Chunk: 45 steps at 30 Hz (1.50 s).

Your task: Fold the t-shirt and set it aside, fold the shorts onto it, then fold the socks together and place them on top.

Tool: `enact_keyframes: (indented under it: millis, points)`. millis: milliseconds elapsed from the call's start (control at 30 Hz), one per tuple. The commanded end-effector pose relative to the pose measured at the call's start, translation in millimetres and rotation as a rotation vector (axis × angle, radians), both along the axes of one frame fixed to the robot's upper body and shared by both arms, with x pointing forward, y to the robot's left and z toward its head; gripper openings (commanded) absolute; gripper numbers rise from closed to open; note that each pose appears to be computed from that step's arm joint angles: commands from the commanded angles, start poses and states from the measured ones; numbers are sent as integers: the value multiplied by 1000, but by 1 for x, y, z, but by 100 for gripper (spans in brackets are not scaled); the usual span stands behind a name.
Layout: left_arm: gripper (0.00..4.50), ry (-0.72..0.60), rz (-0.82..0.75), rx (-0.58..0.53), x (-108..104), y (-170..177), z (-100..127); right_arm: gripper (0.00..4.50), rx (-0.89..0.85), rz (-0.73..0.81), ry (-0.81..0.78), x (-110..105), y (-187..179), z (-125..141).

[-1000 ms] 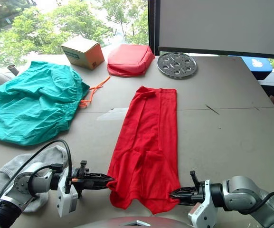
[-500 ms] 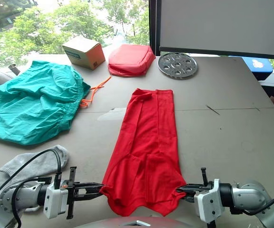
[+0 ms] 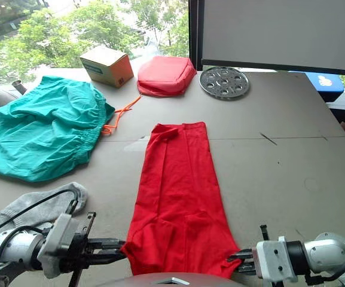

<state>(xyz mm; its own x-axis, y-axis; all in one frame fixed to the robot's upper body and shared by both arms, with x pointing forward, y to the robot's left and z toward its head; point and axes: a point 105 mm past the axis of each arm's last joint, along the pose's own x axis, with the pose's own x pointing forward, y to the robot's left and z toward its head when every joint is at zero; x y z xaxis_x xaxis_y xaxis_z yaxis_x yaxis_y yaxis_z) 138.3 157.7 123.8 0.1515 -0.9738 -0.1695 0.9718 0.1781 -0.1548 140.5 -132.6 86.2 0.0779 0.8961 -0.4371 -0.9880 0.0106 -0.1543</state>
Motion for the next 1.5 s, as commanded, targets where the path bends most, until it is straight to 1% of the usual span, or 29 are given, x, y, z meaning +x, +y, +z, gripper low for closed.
enact_keyframes:
  millis: [33, 133, 233, 333, 400, 533, 600, 667, 833, 900, 967, 1033, 1133, 1233, 1367, 1400, 1500]
  points:
    - [0, 107, 119, -99, 20, -4, 8, 2, 56, -76, -21, 36, 4, 20]
    - [0, 146, 267, -168, 51, 3, 13, 2, 59, -241, -40, 86, 4, 29]
    - [0, 146, 386, -209, 79, 19, 16, 2, 73, -372, -30, 127, 8, 39]
    - [0, 144, 477, -237, 102, 32, 17, 2, 67, -419, -16, 150, 13, 45]
    - [0, 147, 527, -236, 116, 39, 16, 2, 74, -448, -14, 166, 18, 51]
    - [0, 103, 604, -239, 144, 50, 19, 2, 77, -578, -2, 210, 21, 66]
    - [0, 112, 640, -229, 158, 53, 19, 2, 73, -611, -7, 226, 23, 71]
    - [0, 74, 638, -226, 168, 53, 23, 2, 74, -646, -22, 239, 24, 75]
    - [0, 60, 655, -240, 191, 54, 32, 2, 101, -678, -41, 264, 35, 87]
    - [0, 47, 705, -202, 205, 60, 29, 2, 108, -692, -42, 273, 39, 90]
    - [0, 63, 747, -191, 219, 66, 28, 2, 103, -717, -40, 284, 39, 90]
    - [0, 55, 783, -145, 232, 72, 25, 2, 85, -735, -33, 292, 40, 87]
    - [0, 55, 787, -95, 245, 71, 19, 2, 47, -736, -14, 298, 41, 81]
    - [0, 47, 760, -67, 254, 63, 15, 2, 14, -756, 2, 303, 39, 74]
    - [0, 57, 680, -101, 258, 42, 17, 2, 10, -788, 12, 305, 31, 71]
    - [0, 56, 677, -97, 260, 39, 16, 2, 16, -791, 16, 305, 29, 72]
    - [0, 58, 737, -59, 268, 43, 8, 2, 22, -788, 24, 305, 29, 72]
